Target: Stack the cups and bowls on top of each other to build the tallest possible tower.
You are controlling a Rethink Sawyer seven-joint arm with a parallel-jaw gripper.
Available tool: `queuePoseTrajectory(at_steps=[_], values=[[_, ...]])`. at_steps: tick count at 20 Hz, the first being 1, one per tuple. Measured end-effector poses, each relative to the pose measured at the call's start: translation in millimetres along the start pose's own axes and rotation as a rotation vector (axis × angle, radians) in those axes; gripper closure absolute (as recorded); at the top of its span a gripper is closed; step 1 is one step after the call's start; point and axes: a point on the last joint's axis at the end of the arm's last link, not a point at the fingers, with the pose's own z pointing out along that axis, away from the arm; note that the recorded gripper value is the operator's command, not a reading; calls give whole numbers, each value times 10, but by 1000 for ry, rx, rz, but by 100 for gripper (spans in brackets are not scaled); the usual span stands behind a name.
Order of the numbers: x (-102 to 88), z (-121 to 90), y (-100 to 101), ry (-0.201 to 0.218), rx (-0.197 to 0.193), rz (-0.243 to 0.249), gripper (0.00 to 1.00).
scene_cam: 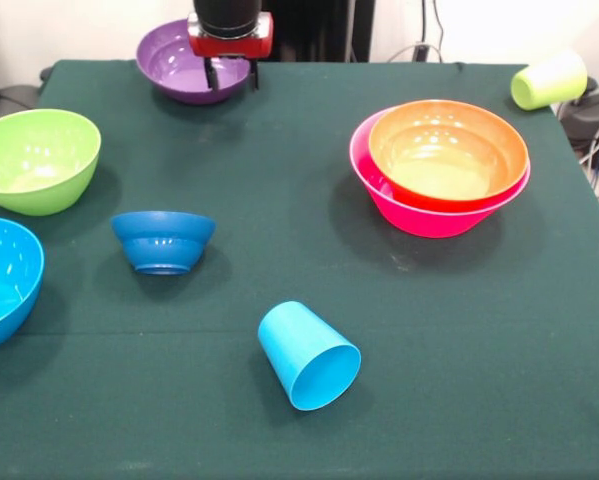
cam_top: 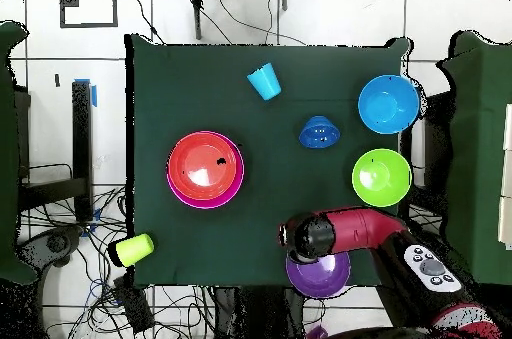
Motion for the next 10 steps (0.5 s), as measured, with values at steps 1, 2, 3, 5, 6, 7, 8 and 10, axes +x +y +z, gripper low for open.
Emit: queuePoseTrajectory(at_steps=[1, 2, 3, 5, 6, 7, 8, 10], values=[[-5, -15, -21, -3, 1, 3, 0], [-8, -24, -29, -5, 3, 4, 0], [-12, -31, -34, -7, 4, 5, 0], [-26, -58, -48, -13, 8, 6, 0], [-31, -68, -52, -15, 10, 6, 0], [-34, -75, -55, -17, 11, 6, 0], [-35, -77, -55, -17, 11, 6, 0], [-40, -85, -52, -19, 13, 4, 0]])
